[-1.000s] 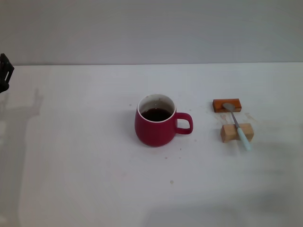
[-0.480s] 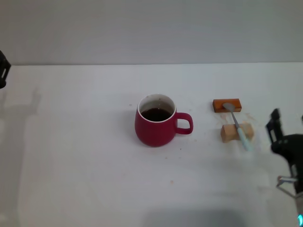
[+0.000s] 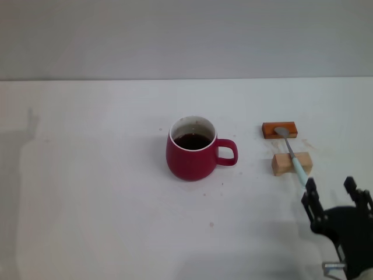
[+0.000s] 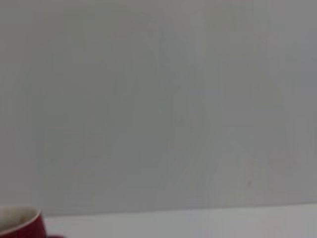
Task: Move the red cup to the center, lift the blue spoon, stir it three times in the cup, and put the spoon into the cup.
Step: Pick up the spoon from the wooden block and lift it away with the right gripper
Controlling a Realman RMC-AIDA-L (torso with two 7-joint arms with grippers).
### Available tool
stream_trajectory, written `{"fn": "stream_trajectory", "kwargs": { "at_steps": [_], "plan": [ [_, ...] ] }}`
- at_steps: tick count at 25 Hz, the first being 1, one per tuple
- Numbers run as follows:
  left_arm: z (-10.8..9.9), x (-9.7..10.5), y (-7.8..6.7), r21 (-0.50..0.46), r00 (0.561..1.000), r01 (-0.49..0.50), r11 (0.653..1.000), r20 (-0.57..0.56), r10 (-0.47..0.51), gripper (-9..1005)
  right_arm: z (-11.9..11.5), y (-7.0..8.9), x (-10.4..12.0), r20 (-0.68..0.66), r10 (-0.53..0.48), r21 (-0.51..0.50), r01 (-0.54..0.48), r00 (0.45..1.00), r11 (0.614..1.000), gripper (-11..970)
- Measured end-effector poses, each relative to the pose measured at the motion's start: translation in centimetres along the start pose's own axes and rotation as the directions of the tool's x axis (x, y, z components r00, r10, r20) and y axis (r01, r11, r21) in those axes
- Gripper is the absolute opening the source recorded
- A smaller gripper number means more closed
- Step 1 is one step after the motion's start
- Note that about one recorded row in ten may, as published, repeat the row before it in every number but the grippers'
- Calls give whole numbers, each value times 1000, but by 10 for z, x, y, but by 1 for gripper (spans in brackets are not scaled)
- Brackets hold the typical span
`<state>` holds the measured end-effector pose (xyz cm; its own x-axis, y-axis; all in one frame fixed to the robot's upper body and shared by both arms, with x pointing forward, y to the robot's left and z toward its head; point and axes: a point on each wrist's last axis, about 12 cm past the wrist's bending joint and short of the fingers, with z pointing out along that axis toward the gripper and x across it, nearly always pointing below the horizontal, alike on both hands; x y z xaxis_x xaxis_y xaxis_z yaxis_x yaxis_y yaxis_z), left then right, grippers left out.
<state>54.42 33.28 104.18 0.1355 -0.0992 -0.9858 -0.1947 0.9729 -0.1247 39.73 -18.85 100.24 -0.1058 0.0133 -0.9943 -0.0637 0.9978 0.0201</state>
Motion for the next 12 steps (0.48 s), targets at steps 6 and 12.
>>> {"fn": "stream_trajectory", "kwargs": {
  "at_steps": [6, 12],
  "plan": [
    [-1, -2, 0, 4, 1000, -7, 1000, 16, 7, 865, -10, -3, 10, -39, -29, -8, 29, 999, 1000, 698],
    [-2, -1, 2, -2, 1000, -8, 1000, 13, 8, 865, -9, -7, 17, -65, -40, -23, 38, 997, 999, 699]
  ]
}}
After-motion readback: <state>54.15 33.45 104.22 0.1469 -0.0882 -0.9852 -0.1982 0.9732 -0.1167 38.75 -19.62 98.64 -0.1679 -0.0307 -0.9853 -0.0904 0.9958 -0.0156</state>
